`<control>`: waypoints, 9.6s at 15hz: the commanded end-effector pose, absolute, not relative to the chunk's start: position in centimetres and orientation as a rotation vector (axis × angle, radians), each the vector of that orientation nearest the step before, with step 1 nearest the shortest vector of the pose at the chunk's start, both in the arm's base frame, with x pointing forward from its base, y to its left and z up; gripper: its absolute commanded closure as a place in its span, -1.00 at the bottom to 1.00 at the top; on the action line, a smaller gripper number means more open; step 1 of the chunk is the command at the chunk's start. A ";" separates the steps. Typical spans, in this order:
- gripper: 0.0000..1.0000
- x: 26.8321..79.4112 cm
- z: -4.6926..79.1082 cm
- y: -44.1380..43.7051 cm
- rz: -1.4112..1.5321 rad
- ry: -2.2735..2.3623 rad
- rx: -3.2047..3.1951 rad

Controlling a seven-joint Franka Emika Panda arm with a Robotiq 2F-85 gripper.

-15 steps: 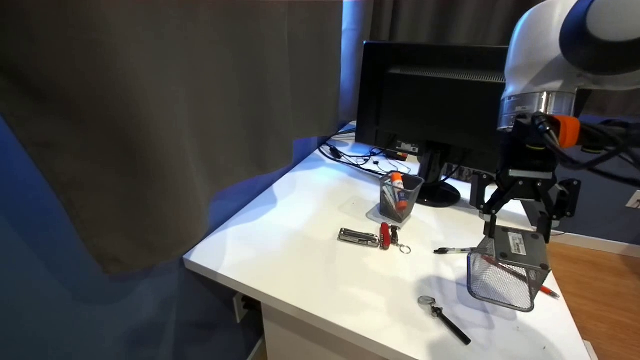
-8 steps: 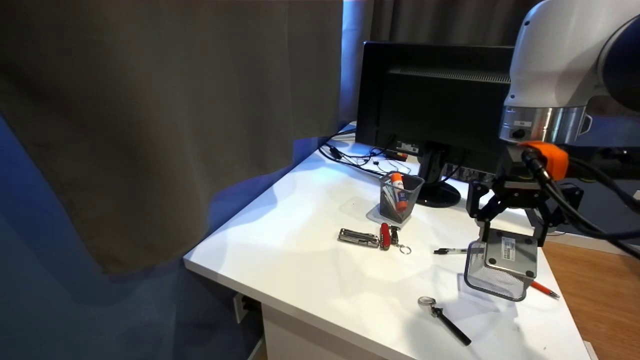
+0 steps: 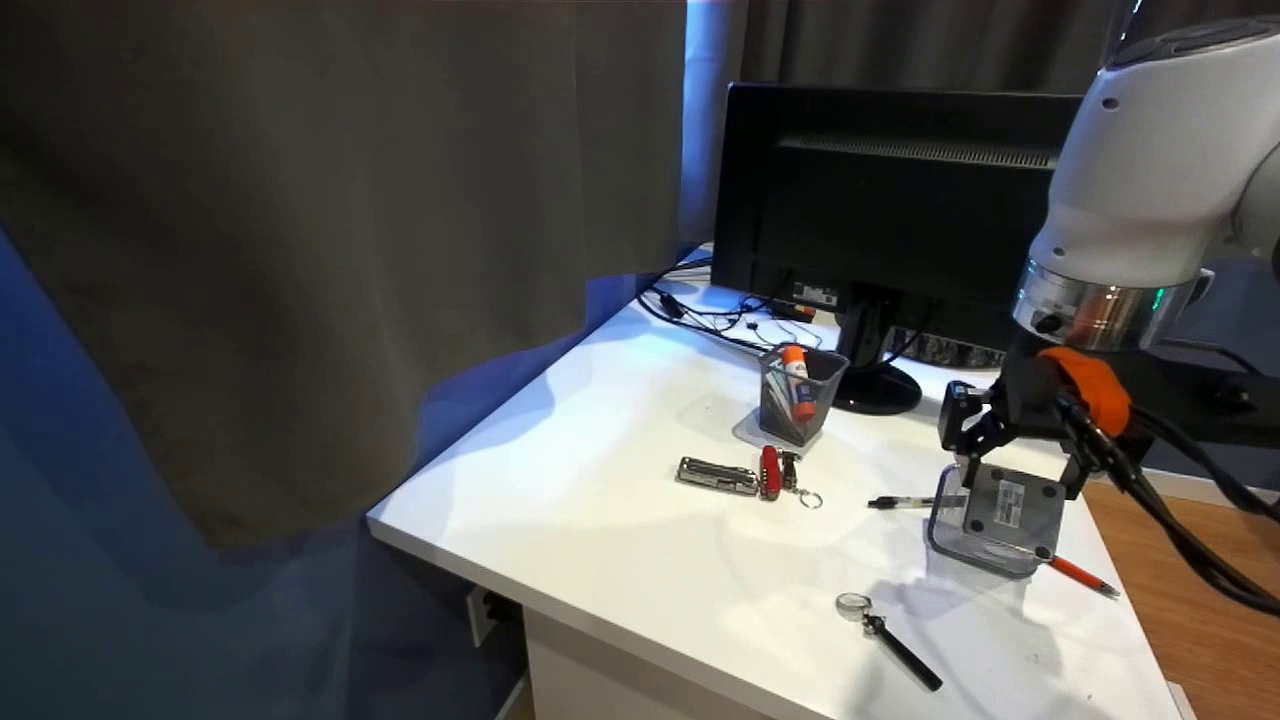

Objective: Place the basket on the left upright

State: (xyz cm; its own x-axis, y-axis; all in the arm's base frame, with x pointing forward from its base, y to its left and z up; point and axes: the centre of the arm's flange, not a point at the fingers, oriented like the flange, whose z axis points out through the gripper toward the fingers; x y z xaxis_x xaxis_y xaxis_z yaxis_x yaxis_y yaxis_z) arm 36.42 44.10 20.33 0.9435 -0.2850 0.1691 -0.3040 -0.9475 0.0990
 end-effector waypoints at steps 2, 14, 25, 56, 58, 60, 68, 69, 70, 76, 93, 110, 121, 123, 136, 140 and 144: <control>-0.94 34.5 19.9 44.5 0.324 -0.464 2.959; -1.00 37.4 21.0 40.5 0.129 -0.685 2.957; -1.00 38.9 16.7 35.1 -0.545 -0.881 3.052; 0.96 36.7 19.9 35.0 -0.256 -0.471 3.197; 0.96 36.0 20.9 35.5 -0.125 -0.373 3.196; 0.96 35.4 21.5 35.9 0.016 -0.275 3.204; 0.96 34.2 21.6 37.3 0.581 0.036 3.265; 0.96 34.2 21.6 37.3 0.605 0.071 3.271; 0.96 34.2 21.6 37.2 0.624 0.108 3.271; 0.96 33.1 20.5 37.6 0.646 0.325 3.309; -0.87 32.3 23.1 36.1 0.631 0.526 3.323; -1.00 35.2 22.9 34.1 0.477 0.382 3.246; -1.00 39.6 18.4 32.6 0.384 0.885 3.147; -1.00 40.3 17.0 32.5 0.355 0.904 3.164; -1.00 43.2 11.0 32.3 0.400 0.954 3.110; -0.46 43.1 9.9 32.7 0.382 0.981 3.108; 0.08 42.8 9.0 33.1 0.365 1.012 3.106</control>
State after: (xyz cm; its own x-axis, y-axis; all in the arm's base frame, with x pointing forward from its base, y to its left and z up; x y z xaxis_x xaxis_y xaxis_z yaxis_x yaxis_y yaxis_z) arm 42.56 32.49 10.02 0.8066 0.5402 0.2398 0.5689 -0.8196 -0.0673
